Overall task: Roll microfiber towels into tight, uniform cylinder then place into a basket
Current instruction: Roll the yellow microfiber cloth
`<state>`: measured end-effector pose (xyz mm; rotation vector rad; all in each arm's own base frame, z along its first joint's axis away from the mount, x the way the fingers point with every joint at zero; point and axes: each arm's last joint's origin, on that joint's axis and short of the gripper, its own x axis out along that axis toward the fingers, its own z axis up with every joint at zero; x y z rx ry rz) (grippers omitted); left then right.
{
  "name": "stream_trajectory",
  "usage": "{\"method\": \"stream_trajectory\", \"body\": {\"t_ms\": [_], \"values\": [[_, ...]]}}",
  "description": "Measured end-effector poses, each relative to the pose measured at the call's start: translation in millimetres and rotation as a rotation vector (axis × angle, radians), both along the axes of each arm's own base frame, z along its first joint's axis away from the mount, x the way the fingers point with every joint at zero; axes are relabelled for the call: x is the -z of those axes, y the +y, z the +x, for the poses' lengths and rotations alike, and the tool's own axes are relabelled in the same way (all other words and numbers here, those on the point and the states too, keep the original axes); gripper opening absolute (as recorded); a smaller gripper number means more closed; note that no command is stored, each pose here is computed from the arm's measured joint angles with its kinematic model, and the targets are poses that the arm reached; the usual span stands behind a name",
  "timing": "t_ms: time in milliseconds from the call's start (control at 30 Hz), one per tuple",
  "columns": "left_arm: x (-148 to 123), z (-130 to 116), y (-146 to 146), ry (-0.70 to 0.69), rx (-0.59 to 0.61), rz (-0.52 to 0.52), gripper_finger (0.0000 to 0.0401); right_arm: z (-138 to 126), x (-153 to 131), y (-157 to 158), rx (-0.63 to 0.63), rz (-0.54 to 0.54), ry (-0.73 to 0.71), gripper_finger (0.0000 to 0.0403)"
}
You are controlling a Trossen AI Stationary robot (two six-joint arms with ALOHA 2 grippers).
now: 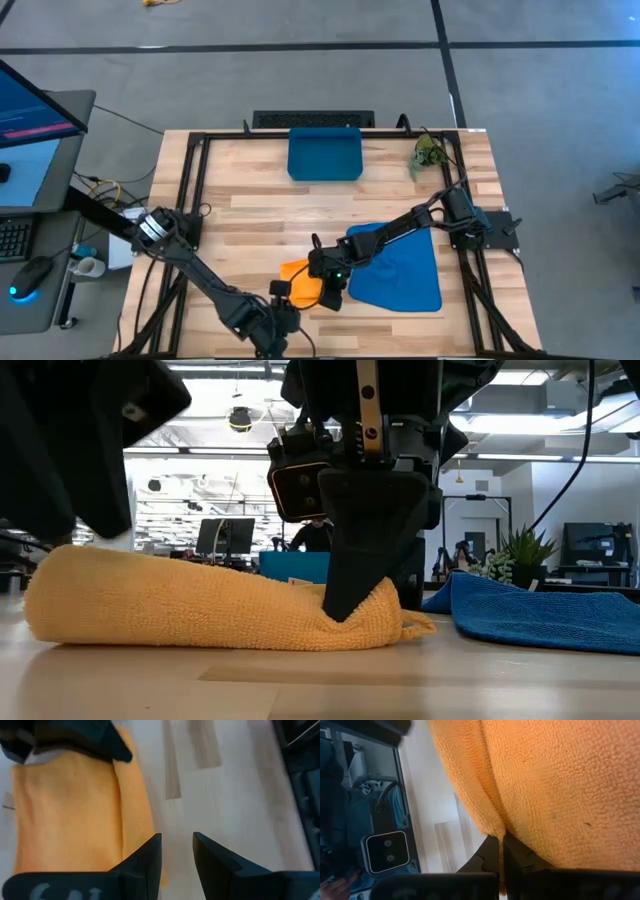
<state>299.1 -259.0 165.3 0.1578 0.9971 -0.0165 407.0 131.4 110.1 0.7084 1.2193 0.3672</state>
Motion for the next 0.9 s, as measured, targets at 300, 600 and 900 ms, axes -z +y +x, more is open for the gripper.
{"method": "stream_trajectory", "body": {"t_ms": [300, 600, 900], "values": [[3, 2, 5, -0.004, -0.032, 0.038, 0.0103, 0, 0, 0, -0.004, -0.001, -0.003, 0.0017], [21, 4, 30, 0.025, -0.16, 0.062, 0.0103, -1, 0, 3, -0.025, -0.009, -0.017, 0.0016], [28, 1, 38, 0.021, -0.302, 0.032, 0.0103, -1, -1, 3, -0.039, -0.014, -0.03, 0.0019]]}}
